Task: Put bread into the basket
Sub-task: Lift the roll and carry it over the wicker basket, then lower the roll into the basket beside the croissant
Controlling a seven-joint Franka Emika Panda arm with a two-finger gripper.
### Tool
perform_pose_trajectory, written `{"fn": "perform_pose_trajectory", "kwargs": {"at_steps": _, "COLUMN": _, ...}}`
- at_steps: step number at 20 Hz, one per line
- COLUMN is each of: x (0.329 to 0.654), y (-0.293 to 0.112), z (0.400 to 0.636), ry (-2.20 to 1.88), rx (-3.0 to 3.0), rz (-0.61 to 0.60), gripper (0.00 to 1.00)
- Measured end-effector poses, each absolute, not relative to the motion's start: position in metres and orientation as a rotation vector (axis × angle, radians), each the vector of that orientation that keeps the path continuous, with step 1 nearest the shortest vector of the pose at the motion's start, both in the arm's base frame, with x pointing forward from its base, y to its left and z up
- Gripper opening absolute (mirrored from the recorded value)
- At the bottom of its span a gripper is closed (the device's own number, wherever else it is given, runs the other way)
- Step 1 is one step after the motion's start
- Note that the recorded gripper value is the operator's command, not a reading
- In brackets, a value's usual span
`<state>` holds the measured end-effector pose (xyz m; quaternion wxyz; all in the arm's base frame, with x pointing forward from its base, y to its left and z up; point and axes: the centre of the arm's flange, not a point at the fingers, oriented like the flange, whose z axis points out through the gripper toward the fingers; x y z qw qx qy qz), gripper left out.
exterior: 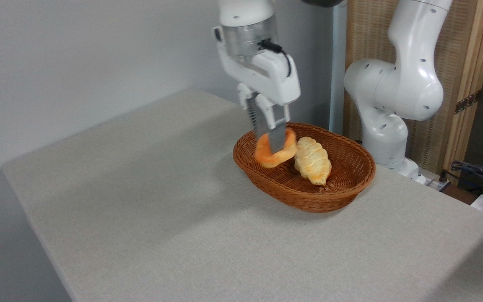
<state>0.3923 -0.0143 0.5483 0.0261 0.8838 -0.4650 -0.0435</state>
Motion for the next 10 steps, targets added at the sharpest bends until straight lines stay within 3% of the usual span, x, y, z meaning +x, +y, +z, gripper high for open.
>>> {"fn": "perform_pose_trajectory", "kwargs": {"at_steps": 3, "x": 0.362, "y": -0.026, "z": 0.528, "ry": -1.478, "rx": 2.666, "rz": -0.228, "gripper": 0.36}}
{"fn": "perform_pose_trajectory", "kwargs": {"at_steps": 6, "x": 0.341, "y": -0.021, "z": 0.505, "ry": -1.471, "rx": 2.625, "rz": -0.298, "gripper": 0.46}}
{"fn": "perform_pose_trajectory", "kwargs": {"at_steps": 7, "x": 0.334, "y": -0.019, "z": 0.498, "ry": -1.475, "rx": 2.598, "rz": -0.328, "gripper": 0.56}}
{"fn": "perform_pose_trajectory", "kwargs": {"at_steps": 9, "x": 0.324, "y": -0.021, "z": 0.49, "ry": -1.493, "rx": 2.56, "rz": -0.367, "gripper": 0.89}}
{"fn": "perform_pose_trajectory", "kwargs": {"at_steps": 10, "x": 0.322, "y": -0.024, "z": 0.487, "ry": -1.501, "rx": 2.551, "rz": -0.378, "gripper": 0.93}}
